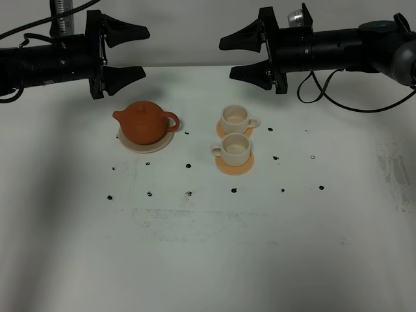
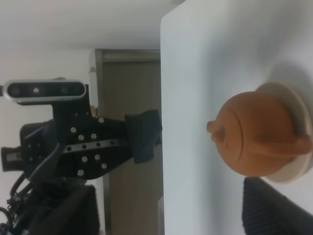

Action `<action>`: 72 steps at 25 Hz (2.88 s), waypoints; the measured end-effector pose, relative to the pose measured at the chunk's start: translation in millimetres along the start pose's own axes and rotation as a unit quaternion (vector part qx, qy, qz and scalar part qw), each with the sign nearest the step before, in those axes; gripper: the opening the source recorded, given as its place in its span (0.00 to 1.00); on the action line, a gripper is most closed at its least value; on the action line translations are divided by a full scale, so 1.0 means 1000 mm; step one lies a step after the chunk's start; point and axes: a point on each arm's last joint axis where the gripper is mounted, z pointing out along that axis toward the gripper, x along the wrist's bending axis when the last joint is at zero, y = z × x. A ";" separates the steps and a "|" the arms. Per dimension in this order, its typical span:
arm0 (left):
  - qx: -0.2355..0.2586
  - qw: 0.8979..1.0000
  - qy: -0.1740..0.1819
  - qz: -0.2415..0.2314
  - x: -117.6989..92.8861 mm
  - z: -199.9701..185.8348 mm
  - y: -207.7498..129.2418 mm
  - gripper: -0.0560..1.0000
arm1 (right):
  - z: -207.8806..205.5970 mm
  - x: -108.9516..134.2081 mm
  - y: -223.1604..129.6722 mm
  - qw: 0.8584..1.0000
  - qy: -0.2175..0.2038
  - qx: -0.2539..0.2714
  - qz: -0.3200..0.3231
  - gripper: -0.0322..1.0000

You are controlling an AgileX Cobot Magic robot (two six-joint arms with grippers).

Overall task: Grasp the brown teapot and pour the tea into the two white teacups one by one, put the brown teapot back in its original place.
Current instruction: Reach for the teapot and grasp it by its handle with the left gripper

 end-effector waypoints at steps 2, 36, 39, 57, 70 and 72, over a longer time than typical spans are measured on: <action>0.002 1.000 0.003 0.002 0.000 0.000 0.000 0.77 | 0.000 0.000 0.000 1.000 0.000 0.000 0.000 0.61; 0.014 0.811 0.382 0.443 -0.090 -0.051 -0.024 0.51 | -0.087 0.148 -0.034 0.789 -0.475 -0.016 -0.389 0.51; 0.014 0.763 0.433 0.480 -0.101 -0.047 -0.033 0.51 | -0.104 0.188 -0.058 0.767 -0.490 -0.034 -0.413 0.51; 0.025 0.700 0.410 0.584 -0.148 -0.020 -0.113 0.51 | -0.261 0.298 -0.264 0.722 -0.448 -0.215 -0.481 0.51; 0.009 0.652 0.382 0.655 -0.136 -0.024 -0.126 0.51 | -0.297 0.221 -0.371 0.726 -0.440 -0.229 -0.477 0.48; 0.013 0.641 0.379 0.668 -0.137 -0.024 -0.126 0.51 | -0.296 0.198 -0.385 0.725 -0.437 -0.233 -0.478 0.47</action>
